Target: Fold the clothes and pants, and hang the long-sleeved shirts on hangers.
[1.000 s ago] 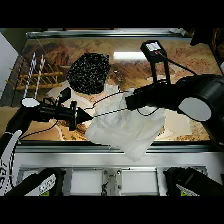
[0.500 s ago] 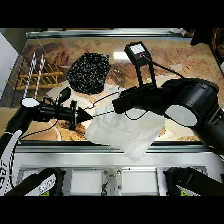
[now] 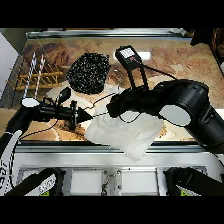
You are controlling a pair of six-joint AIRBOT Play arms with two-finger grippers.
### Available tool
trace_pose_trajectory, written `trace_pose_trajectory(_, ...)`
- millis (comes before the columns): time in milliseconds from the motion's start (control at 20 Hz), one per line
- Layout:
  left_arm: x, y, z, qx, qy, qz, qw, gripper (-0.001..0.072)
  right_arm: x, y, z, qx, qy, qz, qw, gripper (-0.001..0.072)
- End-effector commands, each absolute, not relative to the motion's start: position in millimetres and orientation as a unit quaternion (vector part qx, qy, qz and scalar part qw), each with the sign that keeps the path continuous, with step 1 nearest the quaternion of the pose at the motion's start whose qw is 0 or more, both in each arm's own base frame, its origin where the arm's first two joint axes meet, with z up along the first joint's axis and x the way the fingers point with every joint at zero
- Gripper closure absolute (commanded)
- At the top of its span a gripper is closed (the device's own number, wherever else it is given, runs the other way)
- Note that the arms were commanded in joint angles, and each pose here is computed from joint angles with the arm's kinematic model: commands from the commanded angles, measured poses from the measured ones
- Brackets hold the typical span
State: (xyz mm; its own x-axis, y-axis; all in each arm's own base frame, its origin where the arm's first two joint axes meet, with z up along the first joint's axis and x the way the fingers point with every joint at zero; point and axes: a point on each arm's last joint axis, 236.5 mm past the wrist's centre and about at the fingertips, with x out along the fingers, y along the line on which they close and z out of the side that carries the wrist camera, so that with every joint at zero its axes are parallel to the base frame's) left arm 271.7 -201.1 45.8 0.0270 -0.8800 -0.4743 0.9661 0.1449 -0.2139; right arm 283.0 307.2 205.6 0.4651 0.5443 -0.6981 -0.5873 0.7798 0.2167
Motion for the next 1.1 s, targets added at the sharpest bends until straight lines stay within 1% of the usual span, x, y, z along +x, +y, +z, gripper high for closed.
trace_pose_trajectory(0, 272, -201, 45, 0.085, 0.257, -0.649, 0.711, 0.0697, 281, 308, 206, -0.03, 0.397, 0.336, 0.854, 0.0178)
trace_pose_trajectory(150, 272, -201, 45, 0.085, 0.257, -0.649, 0.711, 0.0698, 275, 287, 214, -0.039, 0.411, 0.323, 0.851, 0.0179)
trace_pose_trajectory(300, 271, -200, 43, 0.088, 0.26, -0.649, 0.71, 0.0698, 268, 248, 227, -0.075, 0.427, 0.326, 0.84, 0.0179)
trace_pose_trajectory(450, 270, -199, 42, 0.091, 0.262, -0.649, 0.708, 0.0697, 257, 228, 234, -0.083, 0.435, 0.386, 0.809, 0.0179)
trace_pose_trajectory(500, 270, -199, 42, 0.091, 0.262, -0.649, 0.708, 0.0697, 254, 224, 236, -0.075, 0.436, 0.407, 0.799, 0.0179)
trace_pose_trajectory(550, 270, -199, 42, 0.091, 0.262, -0.649, 0.708, 0.0697, 258, 220, 240, -0.066, 0.429, 0.417, 0.799, 0.0179)
trace_pose_trajectory(750, 270, -199, 42, 0.091, 0.262, -0.649, 0.708, 0.0697, 296, 190, 249, -0.045, 0.398, 0.372, 0.837, 0.018)
trace_pose_trajectory(850, 269, -199, 43, 0.09, 0.262, -0.65, 0.708, 0.0697, 304, 180, 248, -0.044, 0.396, 0.355, 0.846, 0.018)
trace_pose_trajectory(1050, 269, -199, 43, 0.09, 0.262, -0.65, 0.708, 0.0697, 311, 158, 243, -0.137, 0.365, 0.379, 0.839, 0.0181)
